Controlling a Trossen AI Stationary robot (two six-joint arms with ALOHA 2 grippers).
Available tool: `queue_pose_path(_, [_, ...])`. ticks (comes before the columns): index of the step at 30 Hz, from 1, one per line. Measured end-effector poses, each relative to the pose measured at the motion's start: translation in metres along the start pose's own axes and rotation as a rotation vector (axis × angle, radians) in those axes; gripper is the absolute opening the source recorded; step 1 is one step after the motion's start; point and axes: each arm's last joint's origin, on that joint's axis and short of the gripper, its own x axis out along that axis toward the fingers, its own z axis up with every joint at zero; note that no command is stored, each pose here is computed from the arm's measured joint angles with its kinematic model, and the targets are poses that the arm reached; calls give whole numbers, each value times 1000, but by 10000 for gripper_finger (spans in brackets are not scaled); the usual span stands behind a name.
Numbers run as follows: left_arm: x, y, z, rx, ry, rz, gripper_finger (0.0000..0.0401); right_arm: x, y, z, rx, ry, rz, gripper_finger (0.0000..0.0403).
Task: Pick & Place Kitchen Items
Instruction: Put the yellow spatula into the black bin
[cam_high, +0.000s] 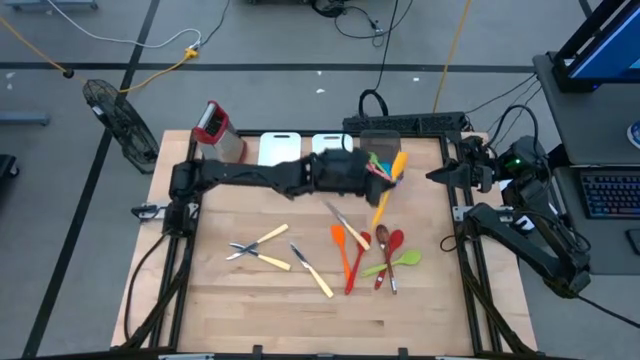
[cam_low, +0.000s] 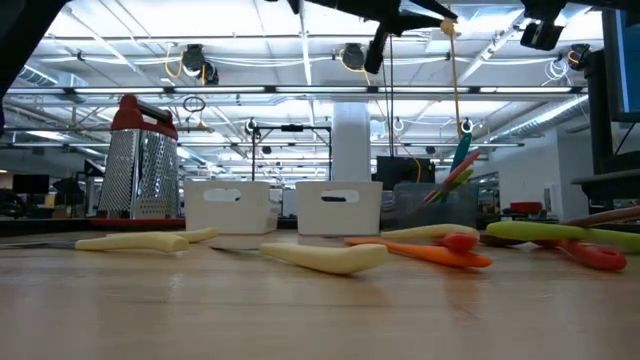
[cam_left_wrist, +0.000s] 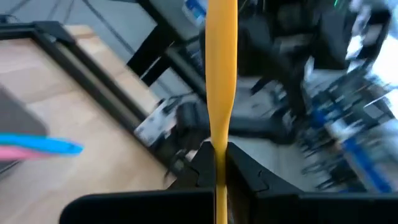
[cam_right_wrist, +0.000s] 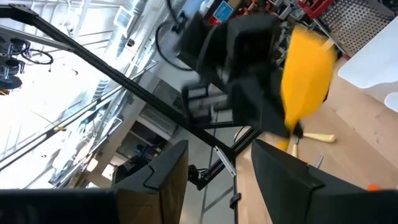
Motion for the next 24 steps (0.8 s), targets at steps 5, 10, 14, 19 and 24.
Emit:
queue_pose_path(5, [1, 21, 22, -143, -23, -28, 4, 0, 0, 0, -6, -2, -1, 169])
queue_pose_path(10, [-2, 45, 42, -252, -30, -5, 4, 0, 0, 0, -5, -3, -2, 169])
queue_pose_path(14, [-6, 61, 58, -330, -69, 18, 4, 0, 0, 0, -24, -3, -2, 169])
queue_pose_path(19, [3, 88, 59, -458, -64, 53, 4, 0, 0, 0, -43, -3, -2, 169])
queue_pose_path(24, [19, 115, 54, -537, -90, 29, 4, 0, 0, 0, -124, -4, -1, 169])
